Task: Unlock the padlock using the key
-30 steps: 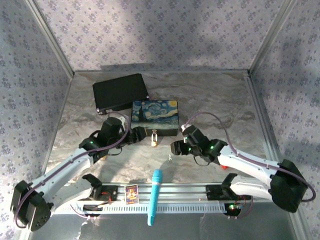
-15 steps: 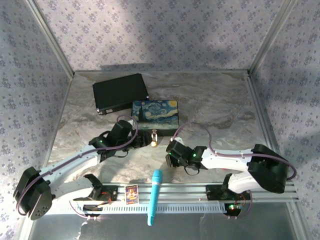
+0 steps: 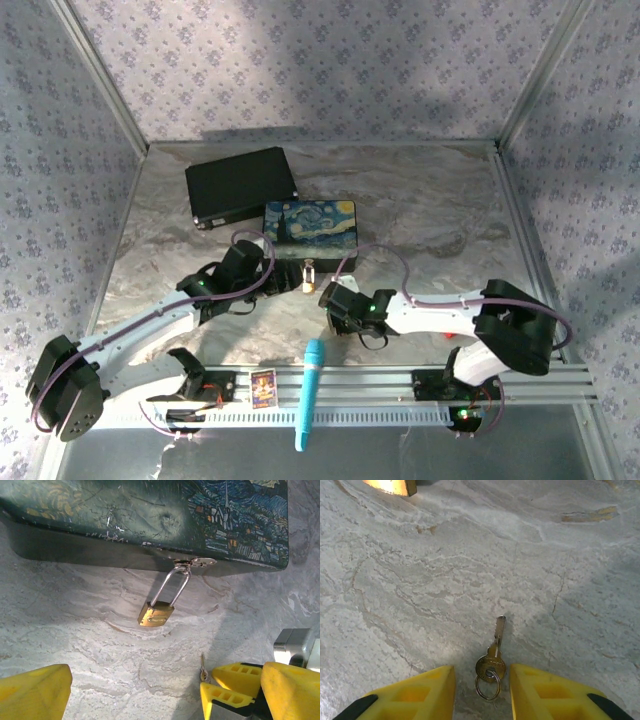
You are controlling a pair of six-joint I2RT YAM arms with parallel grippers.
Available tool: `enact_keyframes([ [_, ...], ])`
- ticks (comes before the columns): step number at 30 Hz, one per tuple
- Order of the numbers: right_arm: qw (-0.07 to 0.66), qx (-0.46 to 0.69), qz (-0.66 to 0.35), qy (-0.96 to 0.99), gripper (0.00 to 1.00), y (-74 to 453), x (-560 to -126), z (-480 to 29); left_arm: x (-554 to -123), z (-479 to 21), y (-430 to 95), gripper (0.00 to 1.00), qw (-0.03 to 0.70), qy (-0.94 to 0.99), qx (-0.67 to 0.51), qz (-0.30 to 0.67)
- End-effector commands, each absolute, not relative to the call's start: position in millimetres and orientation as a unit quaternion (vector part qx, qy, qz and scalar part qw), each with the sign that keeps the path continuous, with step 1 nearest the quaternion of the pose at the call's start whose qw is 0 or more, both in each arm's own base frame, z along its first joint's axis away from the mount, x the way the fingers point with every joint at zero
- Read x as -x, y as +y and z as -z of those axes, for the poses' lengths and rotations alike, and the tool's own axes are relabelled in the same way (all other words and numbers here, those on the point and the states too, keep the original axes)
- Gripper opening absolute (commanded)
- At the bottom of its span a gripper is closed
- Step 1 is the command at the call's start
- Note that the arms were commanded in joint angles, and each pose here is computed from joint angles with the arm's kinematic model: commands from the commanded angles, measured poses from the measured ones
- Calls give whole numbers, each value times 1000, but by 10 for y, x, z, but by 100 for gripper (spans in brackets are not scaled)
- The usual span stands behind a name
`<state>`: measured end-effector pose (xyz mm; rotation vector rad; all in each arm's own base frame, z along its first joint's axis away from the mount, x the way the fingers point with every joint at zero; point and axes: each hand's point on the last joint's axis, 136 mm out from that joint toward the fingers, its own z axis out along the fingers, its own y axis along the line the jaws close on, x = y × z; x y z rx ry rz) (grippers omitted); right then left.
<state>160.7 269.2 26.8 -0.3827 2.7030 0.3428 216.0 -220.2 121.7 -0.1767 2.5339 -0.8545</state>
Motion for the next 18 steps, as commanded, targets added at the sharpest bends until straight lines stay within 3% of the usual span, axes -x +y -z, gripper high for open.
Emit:
enact_keyframes([
  [1,184,126,-83,971,31,2602,-1597,-237,-2155,-1261,-2171,97,236,921,65,304],
  [7,165,139,-53,975,28,2563,-1509,-149,-2150,-1229,-2166,97,234,921,70,303],
  [12,162,137,-68,975,14,2589,-1497,-114,-2150,-1184,-2127,97,235,920,85,302],
  [15,148,143,-82,975,0,2565,-1513,-158,-2174,-1166,-2105,97,238,917,105,302],
  [18,144,165,-111,969,0,2522,-1525,-256,-2205,-1150,-2127,97,235,912,126,310],
])
